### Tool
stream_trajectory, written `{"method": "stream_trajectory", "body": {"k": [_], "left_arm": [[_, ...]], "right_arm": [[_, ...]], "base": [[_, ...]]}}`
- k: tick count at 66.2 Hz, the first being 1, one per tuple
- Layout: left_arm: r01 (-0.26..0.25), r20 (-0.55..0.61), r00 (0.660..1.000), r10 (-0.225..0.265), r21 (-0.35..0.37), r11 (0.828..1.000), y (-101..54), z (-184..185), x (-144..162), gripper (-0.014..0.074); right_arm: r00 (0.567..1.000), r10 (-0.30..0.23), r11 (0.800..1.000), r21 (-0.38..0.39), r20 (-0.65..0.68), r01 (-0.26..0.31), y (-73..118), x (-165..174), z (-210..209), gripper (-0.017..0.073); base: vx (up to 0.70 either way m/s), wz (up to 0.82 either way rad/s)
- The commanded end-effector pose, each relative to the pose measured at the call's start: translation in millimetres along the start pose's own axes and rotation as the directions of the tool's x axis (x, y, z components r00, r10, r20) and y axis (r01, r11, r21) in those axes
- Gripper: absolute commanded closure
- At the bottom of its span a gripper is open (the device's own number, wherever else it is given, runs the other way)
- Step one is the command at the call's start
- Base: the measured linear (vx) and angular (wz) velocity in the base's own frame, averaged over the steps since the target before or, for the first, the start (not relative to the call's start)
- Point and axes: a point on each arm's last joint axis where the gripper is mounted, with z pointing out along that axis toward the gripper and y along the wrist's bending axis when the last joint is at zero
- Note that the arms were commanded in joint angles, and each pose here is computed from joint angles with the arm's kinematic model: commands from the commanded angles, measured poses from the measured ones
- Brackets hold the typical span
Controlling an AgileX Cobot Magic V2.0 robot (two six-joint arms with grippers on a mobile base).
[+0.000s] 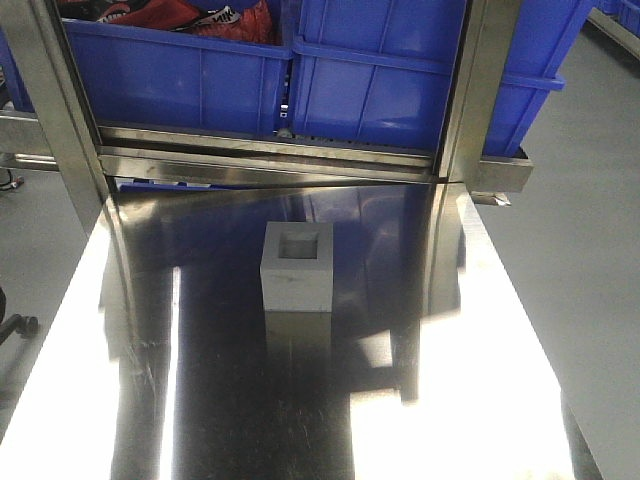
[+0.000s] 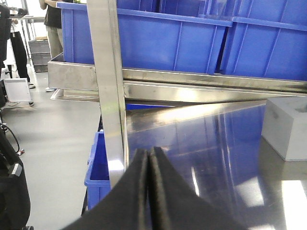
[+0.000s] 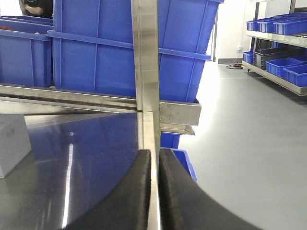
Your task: Sort gray base to blue bin
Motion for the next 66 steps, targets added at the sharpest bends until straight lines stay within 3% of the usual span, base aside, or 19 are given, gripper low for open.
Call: {"method": "stream_trajectory", "body": {"k": [1,66], "left_arm": [[0.011,0.066,0.998,-0.011,0.001,1.000,-0.1,-0.3,-2.4,0.0599],[0.011,0.066,0.998,-0.011,0.001,1.000,-0.1,-0.3,-2.4,0.0599]], "right_arm": [[0.996,-0.013,1.000,0.000,0.092,0.013,0.2,-9.0,-1.2,0.0564],[0.996,-0.013,1.000,0.000,0.092,0.013,0.2,-9.0,-1.2,0.0564]], "base": [[0.00,0.00],[0.00,0.00]]}}
